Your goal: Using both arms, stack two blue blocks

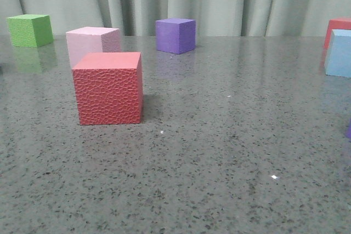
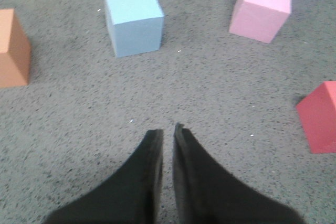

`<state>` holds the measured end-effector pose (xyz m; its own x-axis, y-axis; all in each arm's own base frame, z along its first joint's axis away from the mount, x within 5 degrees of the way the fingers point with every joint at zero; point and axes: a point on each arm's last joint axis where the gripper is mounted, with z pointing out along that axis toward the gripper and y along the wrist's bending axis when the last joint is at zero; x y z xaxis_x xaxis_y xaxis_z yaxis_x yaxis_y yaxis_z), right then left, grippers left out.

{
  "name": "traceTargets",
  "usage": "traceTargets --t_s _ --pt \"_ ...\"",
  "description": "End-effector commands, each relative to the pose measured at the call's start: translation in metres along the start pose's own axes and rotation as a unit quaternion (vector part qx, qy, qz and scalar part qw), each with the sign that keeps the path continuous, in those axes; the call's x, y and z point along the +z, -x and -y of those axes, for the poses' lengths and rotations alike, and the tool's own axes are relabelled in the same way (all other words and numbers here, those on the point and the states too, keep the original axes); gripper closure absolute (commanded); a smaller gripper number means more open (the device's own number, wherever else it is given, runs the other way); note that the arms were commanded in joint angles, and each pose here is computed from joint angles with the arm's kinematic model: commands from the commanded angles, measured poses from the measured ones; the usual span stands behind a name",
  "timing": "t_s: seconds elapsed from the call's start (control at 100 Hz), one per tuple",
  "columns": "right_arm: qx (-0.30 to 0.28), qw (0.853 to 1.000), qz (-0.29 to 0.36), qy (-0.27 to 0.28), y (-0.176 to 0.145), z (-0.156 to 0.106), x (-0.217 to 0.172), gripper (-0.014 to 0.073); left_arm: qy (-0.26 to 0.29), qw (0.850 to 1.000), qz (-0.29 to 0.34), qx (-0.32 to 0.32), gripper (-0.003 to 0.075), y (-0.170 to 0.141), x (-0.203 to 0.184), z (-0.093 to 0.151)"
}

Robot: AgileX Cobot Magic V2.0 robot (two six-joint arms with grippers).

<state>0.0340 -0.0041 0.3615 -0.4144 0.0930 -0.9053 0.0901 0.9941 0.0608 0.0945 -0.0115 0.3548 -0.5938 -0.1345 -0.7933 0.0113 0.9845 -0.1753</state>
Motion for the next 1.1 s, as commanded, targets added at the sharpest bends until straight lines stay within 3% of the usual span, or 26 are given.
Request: traceTargets --t_s 0.0,0.12,0.18,0.26,0.71,1.09 --pt "-0.005 0.999 0.043 0.002 0.015 -0.001 -0.003 0.0208 -0.025 0.998 0.053 0.004 0.0507 0.015 -0.006 0.006" --pt "-0.005 0.999 0.044 0.002 0.015 -0.001 -0.003 0.0009 -0.026 0.998 0.057 0.004 0.0223 0.016 -0.006 0.006" --pt "-0.005 0.999 0.044 0.002 0.015 -0.001 -0.003 -0.0024 -0.027 0.998 0.06 0.005 0.0095 0.017 -0.006 0.006" --pt "-0.005 0.999 0.044 0.002 0.015 -0.001 -0.003 -0.0028 -0.027 0.998 0.065 0.005 0.002 0.017 -0.006 0.006" --pt "0.001 0.998 0.06 0.012 0.021 -0.003 0.001 -0.0028 -0.027 0.997 0.078 0.006 0.0071 0.02 -0.006 0.006" --pt "0.047 0.999 0.006 0.01 0.054 -0.008 0.057 -0.0028 -0.028 0.996 0.081 0.006 0.0071 0.02 -0.006 0.006"
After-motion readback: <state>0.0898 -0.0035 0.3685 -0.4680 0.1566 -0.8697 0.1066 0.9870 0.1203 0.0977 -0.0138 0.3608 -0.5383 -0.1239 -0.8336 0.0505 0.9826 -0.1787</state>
